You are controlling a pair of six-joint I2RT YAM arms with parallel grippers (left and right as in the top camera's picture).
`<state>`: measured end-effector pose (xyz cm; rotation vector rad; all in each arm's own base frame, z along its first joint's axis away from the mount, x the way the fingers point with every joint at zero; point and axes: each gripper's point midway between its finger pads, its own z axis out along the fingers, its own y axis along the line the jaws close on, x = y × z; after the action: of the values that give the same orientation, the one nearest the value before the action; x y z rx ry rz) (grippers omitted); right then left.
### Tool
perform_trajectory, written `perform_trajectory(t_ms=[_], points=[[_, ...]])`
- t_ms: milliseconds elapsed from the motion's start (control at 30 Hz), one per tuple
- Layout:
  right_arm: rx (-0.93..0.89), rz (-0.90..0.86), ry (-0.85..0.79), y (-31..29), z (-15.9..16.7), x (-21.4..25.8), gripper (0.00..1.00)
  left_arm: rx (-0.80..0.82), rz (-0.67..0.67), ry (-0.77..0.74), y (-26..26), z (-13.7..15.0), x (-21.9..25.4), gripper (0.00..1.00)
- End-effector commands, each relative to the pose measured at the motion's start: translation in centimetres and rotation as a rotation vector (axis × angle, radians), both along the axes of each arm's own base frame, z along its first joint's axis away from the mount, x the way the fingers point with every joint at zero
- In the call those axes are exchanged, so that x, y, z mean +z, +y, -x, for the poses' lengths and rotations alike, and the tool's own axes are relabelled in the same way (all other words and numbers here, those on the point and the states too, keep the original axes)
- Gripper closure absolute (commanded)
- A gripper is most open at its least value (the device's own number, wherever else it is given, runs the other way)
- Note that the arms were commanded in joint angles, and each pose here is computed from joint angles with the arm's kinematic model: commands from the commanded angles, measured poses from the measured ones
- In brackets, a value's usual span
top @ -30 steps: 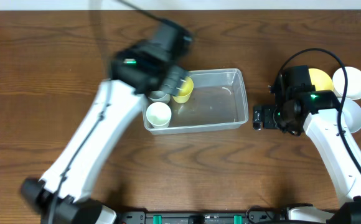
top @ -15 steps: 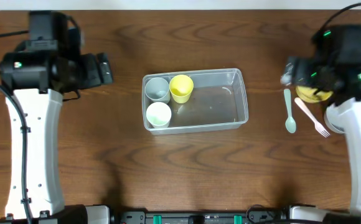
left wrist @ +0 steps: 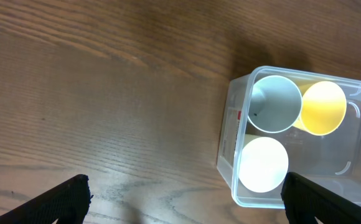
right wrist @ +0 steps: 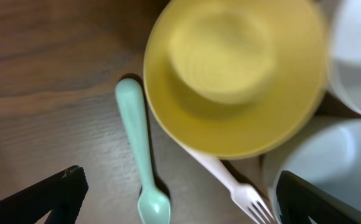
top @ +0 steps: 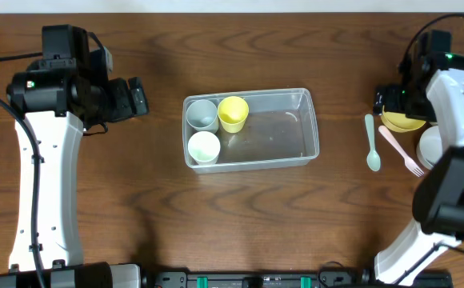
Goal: Pack container
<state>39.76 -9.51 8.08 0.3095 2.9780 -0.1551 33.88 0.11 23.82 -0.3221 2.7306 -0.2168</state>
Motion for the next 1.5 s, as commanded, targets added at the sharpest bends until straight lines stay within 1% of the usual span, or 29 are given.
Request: perform_trajectory(t_ms=[0, 67, 133, 267, 333, 433, 500, 667, 833, 1033, 1133, 1233, 1333, 1467], points=[[0.026, 0.009, 0.048, -0.2, -0.2, -2.2, 0.05, -0.024, 0.005, -0.004, -0.3, 0.2, 0.1, 0.02], [0.026, 0.003, 0.066, -0.2, -0.3, -3.5, 0.11, -0.024, 0.005, -0.004, -0.3, 0.2, 0.1, 0.02], [0.027, 0.0, 0.071, -0.2, -0.6, -4.3, 0.18, -0.024, 0.005, -0.004, -0.3, 0.2, 0.1, 0.02], [0.032, -0.001, 0.06, -0.1, -1.3, -5.3, 0.41, -0.024, 0.005, -0.003, -0.3, 0.2, 0.0, 0.02], [0.035, 0.001, 0.055, 0.0, -1.5, -5.4, 0.48, -0.024, 0.005, -0.001, -0.3, 0.3, 0.0, 0.02], [0.036, 0.002, 0.05, 0.0, -1.6, -5.5, 0.65, -0.023, 0.006, 0.002, -0.3, 0.3, 0.0, 0.02], [0.039, 0.002, 0.048, 0.1, -1.7, -5.5, 0.74, -0.023, 0.006, 0.003, -0.3, 0.4, 0.0, 0.02], [0.051, 0.004, 0.044, 0.6, -1.9, -5.4, 0.83, -0.023, 0.006, 0.004, -0.3, 0.4, 0.0, 0.02], [0.07, 0.007, 0.026, 1.3, -2.5, -5.4, 0.98, -0.023, 0.006, 0.004, -0.3, 0.4, 0.0, 0.02], [0.104, 0.012, 0.005, 2.7, -3.3, -5.1, 0.99, -0.023, 0.006, 0.004, -0.3, 0.4, 0.0, 0.02], [0.127, 0.016, -0.023, 3.7, -4.0, -3.6, 0.99, -0.023, 0.006, 0.007, -0.3, 0.5, 0.0, 0.02], [0.158, 0.023, -0.081, 5.0, -5.0, 0.0, 0.99, -0.024, 0.006, 0.007, -0.3, 0.5, -0.1, 0.02], [0.206, -0.003, -0.172, 7.4, -5.7, 5.3, 0.99, -0.024, 0.006, 0.007, -0.3, 0.5, -0.1, 0.02], [0.297, -0.039, -0.312, 11.7, -5.4, 12.3, 0.99, -0.023, 0.006, 0.007, -0.3, 0.5, -0.1, 0.02]])
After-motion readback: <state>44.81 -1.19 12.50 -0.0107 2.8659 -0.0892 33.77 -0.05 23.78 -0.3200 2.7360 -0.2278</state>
